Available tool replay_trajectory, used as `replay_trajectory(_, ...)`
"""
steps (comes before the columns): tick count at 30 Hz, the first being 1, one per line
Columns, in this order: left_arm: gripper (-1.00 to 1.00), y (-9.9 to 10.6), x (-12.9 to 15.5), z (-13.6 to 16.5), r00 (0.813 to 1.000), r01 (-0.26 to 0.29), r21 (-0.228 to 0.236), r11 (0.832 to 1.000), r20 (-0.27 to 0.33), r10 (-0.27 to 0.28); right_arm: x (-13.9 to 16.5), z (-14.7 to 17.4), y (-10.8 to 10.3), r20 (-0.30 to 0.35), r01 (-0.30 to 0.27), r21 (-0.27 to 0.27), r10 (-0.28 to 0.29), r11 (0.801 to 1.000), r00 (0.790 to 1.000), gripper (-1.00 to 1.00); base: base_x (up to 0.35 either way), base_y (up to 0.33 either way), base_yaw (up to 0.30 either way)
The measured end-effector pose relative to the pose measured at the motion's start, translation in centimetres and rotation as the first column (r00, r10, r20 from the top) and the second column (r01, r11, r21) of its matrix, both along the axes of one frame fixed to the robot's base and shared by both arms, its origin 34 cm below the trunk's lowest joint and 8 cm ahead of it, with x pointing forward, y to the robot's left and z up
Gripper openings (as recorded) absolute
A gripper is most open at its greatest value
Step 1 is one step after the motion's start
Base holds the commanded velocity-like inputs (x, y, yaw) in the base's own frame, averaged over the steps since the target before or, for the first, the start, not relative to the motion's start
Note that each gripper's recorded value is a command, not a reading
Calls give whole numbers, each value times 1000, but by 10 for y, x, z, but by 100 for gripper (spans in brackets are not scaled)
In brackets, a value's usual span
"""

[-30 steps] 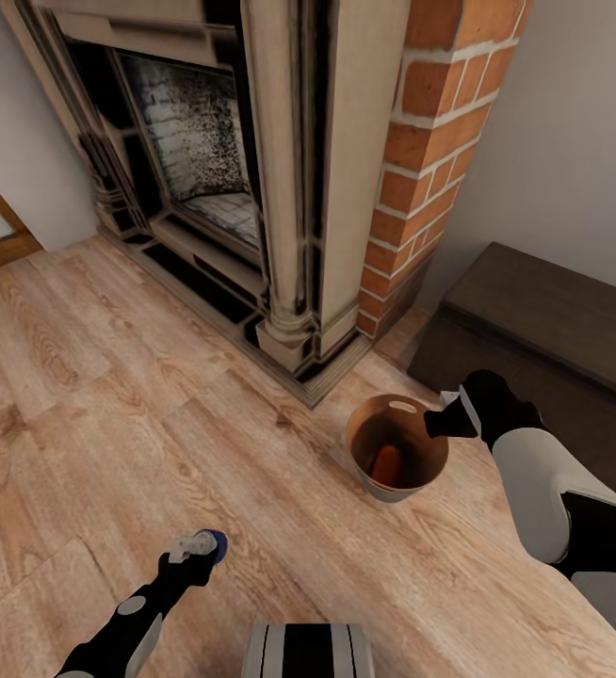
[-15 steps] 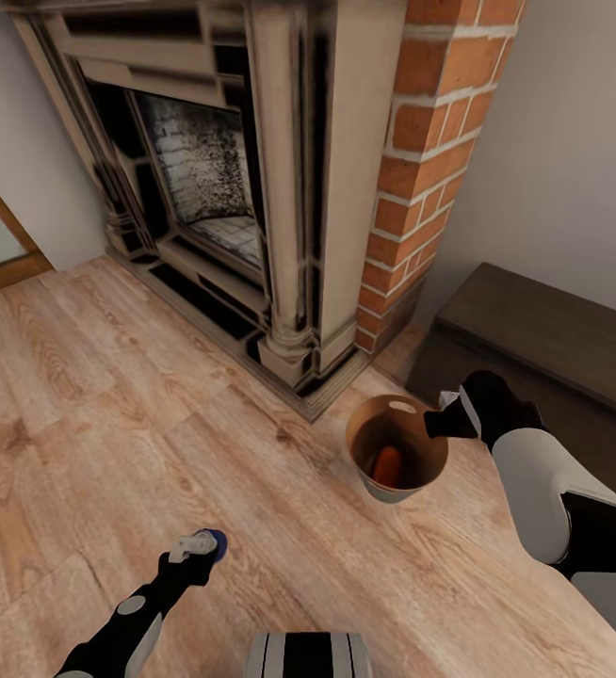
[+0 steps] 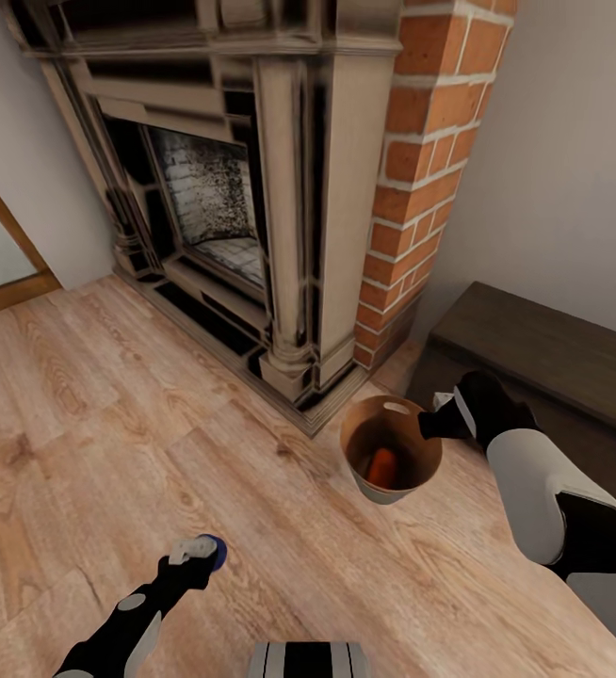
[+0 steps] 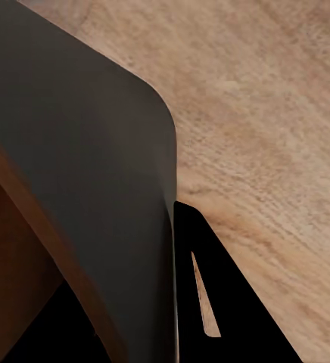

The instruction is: Put the three can of soda from the living room inside the tash can in the kitchen.

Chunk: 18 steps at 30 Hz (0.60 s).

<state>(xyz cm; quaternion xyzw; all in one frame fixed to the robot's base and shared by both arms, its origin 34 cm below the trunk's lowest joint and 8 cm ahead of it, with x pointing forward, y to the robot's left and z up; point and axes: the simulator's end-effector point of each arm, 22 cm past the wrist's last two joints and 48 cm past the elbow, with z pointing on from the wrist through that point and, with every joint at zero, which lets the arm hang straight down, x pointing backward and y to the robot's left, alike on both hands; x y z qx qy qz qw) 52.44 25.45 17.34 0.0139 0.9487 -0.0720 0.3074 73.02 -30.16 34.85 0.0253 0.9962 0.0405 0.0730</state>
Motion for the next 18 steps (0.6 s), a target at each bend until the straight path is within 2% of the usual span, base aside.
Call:
replay_trajectory(4, -100, 0, 2, 5, 1000, -1, -2, 1000, -5, 1, 2, 11, -2, 16, -7, -16, 8, 1000, 1000, -100, 0, 0, 0)
replay_trajectory(18, -100, -1, 19, 32, 999, -1, -4, 1000, 43, 1, 9, 49, 0, 71, -6, -9, 6, 1000, 997, -100, 0, 0, 0)
